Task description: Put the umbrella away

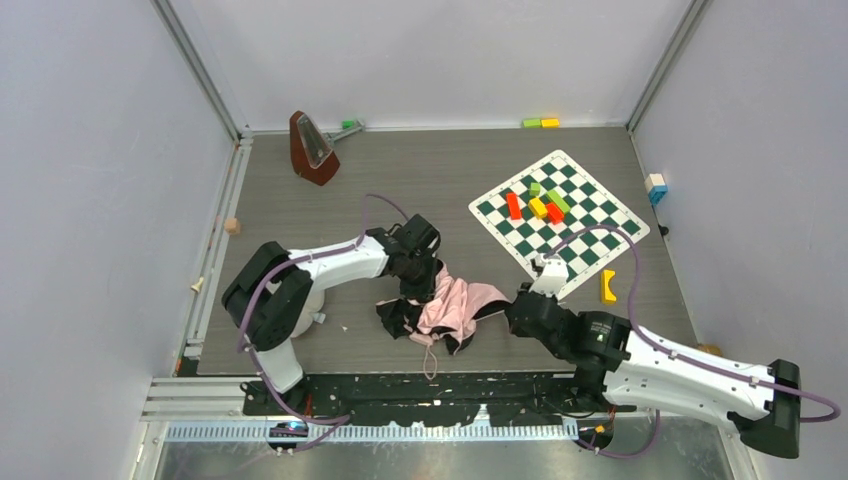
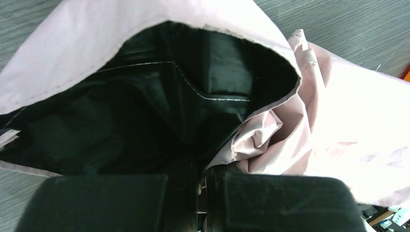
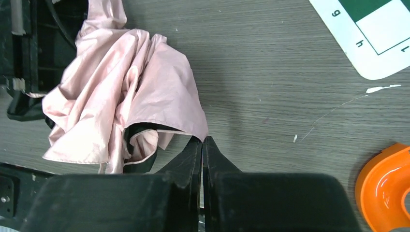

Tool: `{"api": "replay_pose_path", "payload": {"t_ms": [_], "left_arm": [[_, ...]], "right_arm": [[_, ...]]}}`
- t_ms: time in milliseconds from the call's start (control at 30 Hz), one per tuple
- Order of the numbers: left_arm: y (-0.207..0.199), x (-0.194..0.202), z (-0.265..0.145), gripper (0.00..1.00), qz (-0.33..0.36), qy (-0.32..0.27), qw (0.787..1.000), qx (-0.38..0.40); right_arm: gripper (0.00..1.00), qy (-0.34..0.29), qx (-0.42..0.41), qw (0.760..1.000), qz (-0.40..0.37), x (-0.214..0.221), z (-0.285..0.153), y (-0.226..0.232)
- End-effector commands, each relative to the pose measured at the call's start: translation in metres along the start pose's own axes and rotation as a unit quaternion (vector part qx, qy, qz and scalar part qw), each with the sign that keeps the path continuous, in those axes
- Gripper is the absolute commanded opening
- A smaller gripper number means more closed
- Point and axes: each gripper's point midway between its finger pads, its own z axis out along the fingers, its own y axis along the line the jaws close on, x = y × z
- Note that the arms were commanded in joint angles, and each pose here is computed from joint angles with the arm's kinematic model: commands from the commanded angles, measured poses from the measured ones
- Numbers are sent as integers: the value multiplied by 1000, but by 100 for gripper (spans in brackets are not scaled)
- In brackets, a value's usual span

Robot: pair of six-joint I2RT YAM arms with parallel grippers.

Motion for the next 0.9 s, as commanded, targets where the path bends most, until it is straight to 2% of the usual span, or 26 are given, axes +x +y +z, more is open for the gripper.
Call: {"api": "replay_pose_path", "payload": {"t_ms": [0,133,333,500,700,867], "left_arm": [[89,21,33,0,19,32,985,-166],[93,21,42,0,31,44,984,-173],[75,35,61,0,34,96,989,-107],[62,34,53,0,59,117,988,-79],[55,14,38,0,84,100,989,-74],[37,-2,27,0,99,96,989,-58]], "right_arm": [[5,-28,-17,999,-30,-4,0,-11],[5,-28,-135,990,-19,-3,-2,36],[5,-30,-156,983,-92,-19,12,82],[5,-21,-177,977,-120,-31,31,111],[5,-46,-260,955,-137,-61,25,158],[5,-72,-356,916,-169,-86,7,205]]}}
